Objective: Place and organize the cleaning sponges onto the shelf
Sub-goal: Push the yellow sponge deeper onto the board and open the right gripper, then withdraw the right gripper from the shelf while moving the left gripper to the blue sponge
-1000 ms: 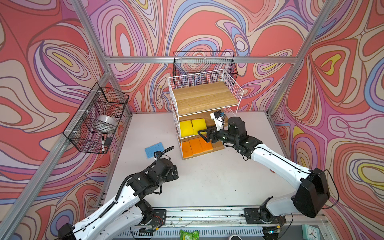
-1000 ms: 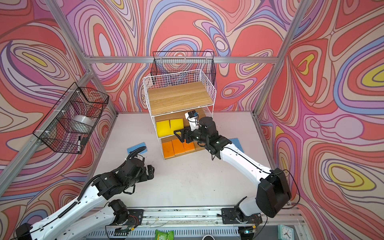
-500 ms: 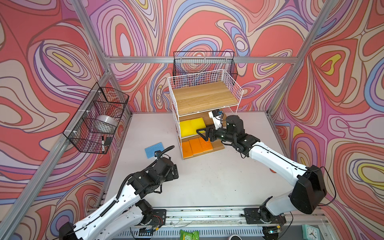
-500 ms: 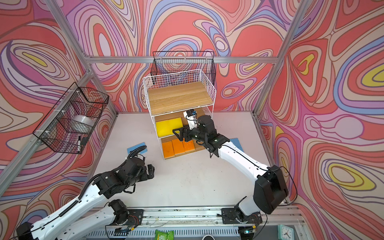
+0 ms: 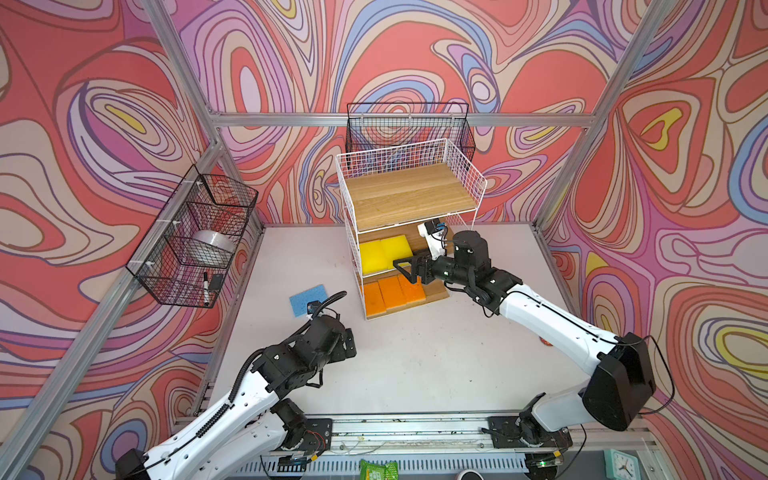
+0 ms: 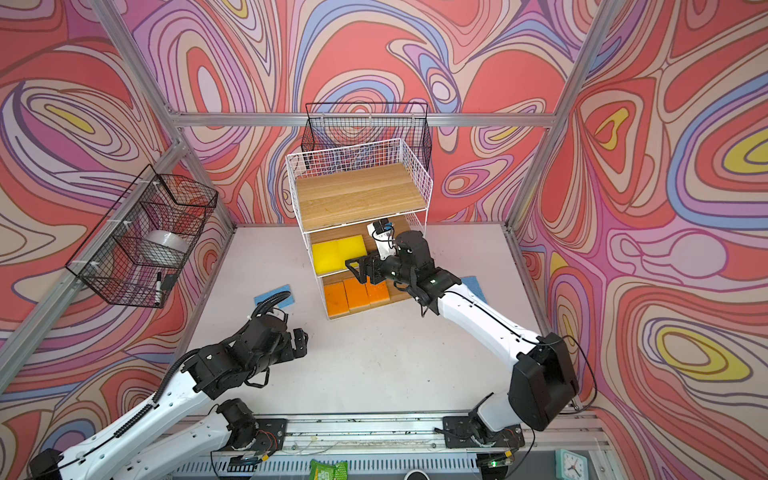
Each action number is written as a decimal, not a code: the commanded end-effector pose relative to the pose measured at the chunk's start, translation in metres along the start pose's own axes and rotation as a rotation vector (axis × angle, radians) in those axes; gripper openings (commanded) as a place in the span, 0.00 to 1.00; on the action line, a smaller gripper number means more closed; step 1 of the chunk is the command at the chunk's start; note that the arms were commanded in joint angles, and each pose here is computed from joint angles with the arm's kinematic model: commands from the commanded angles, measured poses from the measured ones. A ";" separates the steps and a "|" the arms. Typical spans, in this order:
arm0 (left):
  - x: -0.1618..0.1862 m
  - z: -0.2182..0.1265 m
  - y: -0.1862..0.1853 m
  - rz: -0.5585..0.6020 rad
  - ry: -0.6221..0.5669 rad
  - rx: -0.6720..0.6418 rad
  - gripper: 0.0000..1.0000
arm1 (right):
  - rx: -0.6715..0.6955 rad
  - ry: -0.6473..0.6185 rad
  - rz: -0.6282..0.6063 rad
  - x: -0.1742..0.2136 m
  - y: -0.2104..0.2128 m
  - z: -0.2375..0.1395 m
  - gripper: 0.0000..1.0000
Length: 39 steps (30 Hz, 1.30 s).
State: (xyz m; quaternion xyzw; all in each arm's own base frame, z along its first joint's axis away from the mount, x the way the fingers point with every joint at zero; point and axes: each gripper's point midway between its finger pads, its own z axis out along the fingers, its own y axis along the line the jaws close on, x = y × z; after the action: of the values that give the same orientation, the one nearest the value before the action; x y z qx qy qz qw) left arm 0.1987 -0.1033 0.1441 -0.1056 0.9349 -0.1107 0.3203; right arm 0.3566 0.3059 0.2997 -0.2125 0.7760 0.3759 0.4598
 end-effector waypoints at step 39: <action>-0.043 0.064 0.071 -0.231 0.144 -0.292 0.85 | 0.124 0.126 0.274 0.146 -0.017 -0.107 0.90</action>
State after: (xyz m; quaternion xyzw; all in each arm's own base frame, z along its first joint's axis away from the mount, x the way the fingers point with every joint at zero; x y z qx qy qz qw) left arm 0.2445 -0.0400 0.0930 -0.2431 0.9495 -0.0316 0.1957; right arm 0.2381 0.2183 0.2163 -0.1183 0.8308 0.3806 0.3884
